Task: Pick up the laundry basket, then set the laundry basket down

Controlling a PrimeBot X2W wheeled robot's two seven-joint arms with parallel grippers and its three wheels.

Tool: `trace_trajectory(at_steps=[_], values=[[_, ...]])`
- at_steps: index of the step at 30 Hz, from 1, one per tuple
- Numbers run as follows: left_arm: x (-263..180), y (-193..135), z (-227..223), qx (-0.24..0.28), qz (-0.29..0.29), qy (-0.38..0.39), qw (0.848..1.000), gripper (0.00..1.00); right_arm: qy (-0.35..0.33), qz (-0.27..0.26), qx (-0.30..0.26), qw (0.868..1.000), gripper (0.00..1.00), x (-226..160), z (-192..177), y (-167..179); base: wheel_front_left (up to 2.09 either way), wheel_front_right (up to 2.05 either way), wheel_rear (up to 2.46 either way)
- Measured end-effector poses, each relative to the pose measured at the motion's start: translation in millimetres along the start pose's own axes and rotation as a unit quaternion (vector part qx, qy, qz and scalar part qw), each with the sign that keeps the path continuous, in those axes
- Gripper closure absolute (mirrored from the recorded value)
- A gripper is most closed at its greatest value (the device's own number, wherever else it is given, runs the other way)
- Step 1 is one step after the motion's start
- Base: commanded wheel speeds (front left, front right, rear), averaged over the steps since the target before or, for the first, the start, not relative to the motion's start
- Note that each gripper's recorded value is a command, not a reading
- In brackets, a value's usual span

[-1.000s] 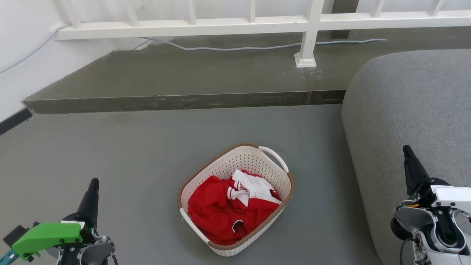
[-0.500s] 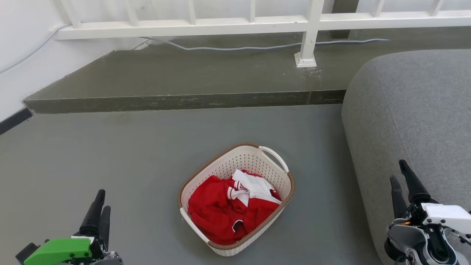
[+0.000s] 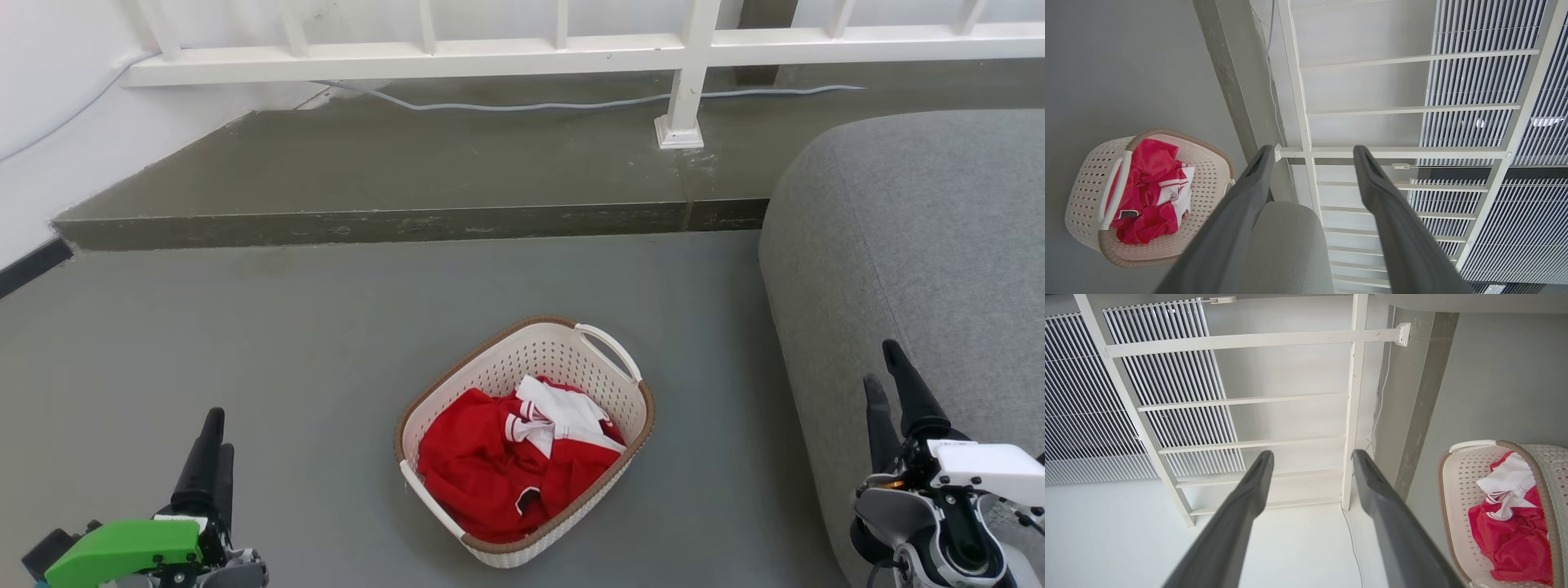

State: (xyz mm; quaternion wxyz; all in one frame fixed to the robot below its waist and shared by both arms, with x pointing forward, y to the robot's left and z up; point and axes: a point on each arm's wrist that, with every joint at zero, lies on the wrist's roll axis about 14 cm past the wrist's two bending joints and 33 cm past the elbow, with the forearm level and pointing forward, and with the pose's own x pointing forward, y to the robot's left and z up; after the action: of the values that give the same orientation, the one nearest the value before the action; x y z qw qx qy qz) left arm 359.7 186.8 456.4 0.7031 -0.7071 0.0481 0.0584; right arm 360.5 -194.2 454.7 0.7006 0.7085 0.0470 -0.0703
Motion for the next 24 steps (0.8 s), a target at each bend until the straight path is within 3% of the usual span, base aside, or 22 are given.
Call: trace_trajectory(at_steps=[4,12,20,24], values=[[1,-4,0,0.029,-0.005,0.001,1.000,0.00,-0.001,0.007,-0.016,1.000,0.00,1,-1,5,0.00,0.00,0.00],[2,-9,2,0.102,-0.012,0.006,0.995,0.00,0.009,0.024,-0.105,0.994,0.00,4,-1,17,0.00,0.00,0.00],[2,-11,6,0.211,-0.015,0.012,0.977,0.00,0.025,0.037,-0.200,0.979,0.00,5,-8,23,0.00,0.00,0.00],[3,-14,7,0.263,-0.018,0.007,0.965,0.00,0.020,0.050,-0.257,0.965,0.00,8,-6,32,0.00,0.00,0.00]])
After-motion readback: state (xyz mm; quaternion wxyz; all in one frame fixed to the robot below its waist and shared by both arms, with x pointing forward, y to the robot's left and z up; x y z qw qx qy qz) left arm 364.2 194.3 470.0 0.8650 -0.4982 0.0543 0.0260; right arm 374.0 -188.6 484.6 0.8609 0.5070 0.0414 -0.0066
